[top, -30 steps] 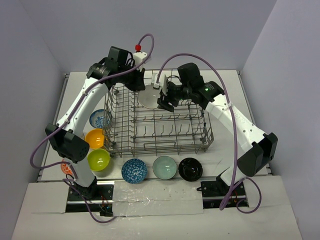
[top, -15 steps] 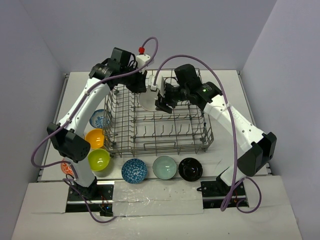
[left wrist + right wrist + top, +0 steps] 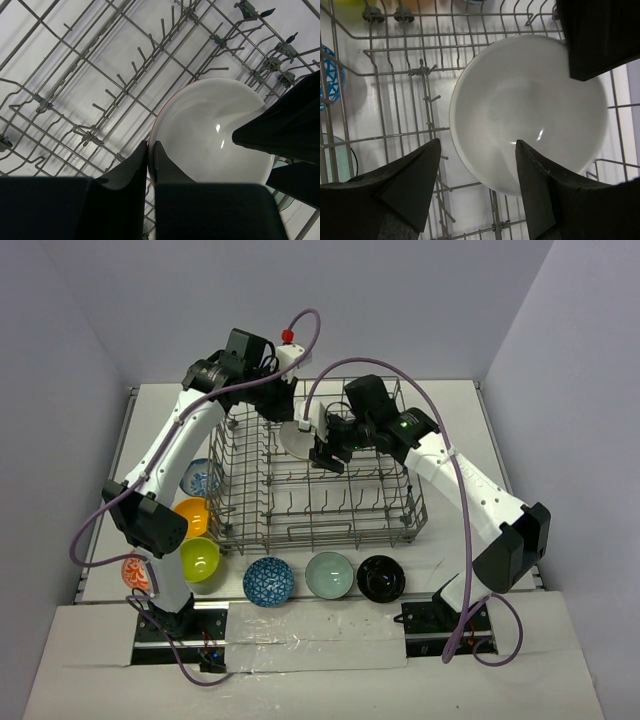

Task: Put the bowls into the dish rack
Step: Pass from the left arm to the right

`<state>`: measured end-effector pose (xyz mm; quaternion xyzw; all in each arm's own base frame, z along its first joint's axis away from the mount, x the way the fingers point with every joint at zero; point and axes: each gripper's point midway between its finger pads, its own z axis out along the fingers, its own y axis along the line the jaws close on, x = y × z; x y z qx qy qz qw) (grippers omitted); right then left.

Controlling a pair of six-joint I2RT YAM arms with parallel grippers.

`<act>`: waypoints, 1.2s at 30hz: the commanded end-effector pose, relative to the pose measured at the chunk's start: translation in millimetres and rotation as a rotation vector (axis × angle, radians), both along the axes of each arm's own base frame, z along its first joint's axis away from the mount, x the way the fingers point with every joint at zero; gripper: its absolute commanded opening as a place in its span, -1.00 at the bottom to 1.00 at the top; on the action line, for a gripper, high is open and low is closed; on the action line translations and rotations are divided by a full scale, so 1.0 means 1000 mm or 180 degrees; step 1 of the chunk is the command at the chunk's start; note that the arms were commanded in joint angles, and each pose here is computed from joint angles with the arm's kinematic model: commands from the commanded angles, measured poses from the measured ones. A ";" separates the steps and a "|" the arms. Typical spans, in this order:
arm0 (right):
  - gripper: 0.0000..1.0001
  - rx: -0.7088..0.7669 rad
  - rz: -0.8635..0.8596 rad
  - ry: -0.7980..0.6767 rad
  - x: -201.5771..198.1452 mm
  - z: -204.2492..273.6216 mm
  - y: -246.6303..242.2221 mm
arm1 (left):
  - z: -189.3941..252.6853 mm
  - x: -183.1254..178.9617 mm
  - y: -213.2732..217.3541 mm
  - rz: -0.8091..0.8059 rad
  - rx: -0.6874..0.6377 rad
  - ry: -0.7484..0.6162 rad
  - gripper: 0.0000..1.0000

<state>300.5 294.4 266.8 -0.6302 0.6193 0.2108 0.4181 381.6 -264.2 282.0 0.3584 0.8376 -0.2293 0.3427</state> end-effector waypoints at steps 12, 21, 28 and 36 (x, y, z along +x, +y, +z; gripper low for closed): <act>0.09 -0.0072 -0.0018 -0.0079 0.004 -0.007 0.004 | 0.037 -0.011 -0.004 -0.0162 -0.0168 -0.0224 -1.00; -0.17 -0.0087 -0.0087 -0.0077 0.010 -0.011 0.006 | 0.040 -0.014 -0.004 -0.0177 -0.0187 -0.0218 -1.00; -0.43 -0.0078 -0.0106 -0.0077 0.011 -0.011 0.006 | 0.036 -0.013 -0.001 -0.0163 -0.0130 -0.0229 -1.00; -1.00 -0.0081 -0.0129 -0.0092 0.011 -0.010 0.005 | 0.027 -0.009 -0.001 -0.0117 -0.0117 -0.0204 -1.00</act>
